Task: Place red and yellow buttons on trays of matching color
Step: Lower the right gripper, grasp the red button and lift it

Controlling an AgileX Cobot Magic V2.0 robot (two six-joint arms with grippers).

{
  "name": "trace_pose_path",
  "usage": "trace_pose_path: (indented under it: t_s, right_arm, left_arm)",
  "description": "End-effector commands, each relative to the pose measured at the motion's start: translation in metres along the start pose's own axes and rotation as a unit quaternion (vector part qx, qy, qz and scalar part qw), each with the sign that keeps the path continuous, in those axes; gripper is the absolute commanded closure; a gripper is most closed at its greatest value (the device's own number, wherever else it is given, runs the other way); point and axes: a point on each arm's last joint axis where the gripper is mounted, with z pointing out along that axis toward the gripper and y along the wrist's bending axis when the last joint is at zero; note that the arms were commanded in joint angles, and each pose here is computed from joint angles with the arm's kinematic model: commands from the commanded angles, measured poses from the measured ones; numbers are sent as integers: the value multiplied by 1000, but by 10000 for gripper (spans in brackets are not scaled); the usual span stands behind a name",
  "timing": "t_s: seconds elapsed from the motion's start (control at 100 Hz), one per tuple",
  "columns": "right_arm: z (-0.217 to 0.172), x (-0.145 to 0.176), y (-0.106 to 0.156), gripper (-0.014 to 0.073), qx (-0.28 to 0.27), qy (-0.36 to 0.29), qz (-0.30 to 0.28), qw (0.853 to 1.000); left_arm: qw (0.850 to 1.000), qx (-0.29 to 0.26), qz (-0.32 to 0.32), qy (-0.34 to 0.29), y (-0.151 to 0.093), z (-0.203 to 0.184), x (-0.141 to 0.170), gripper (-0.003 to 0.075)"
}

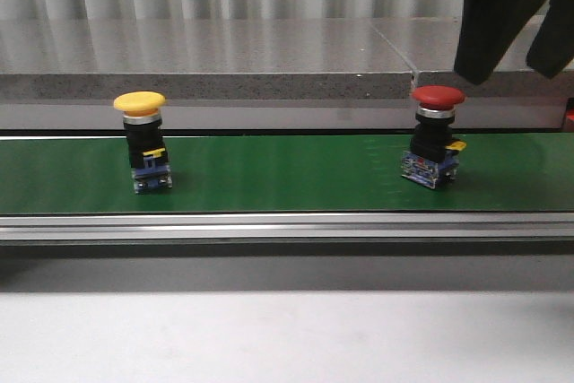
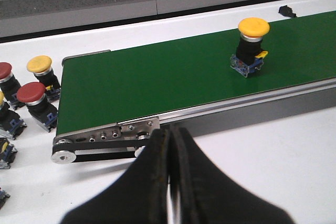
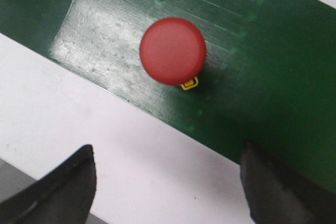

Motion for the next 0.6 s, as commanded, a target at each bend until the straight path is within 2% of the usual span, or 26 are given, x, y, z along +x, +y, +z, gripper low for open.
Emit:
trace_pose_path:
  t_s: [0.0, 0.2, 0.46, 0.59]
  right_arm:
    - [-5, -13, 1, 29, -4, -22, -16, 1000]
    - [15, -31, -5, 43, 5, -30, -18, 999]
    - [26, -35, -18, 260, 15, -32, -2, 999]
    - [25, -35, -22, 323, 18, -37, 3, 999]
  left_arm:
    - [999, 3, -1, -45, 0, -3, -13, 741]
    - [999, 3, -1, -45, 0, -3, -13, 741]
    - [999, 3, -1, -45, 0, -3, -13, 741]
    - [999, 3, -1, -45, 0, -3, -13, 741]
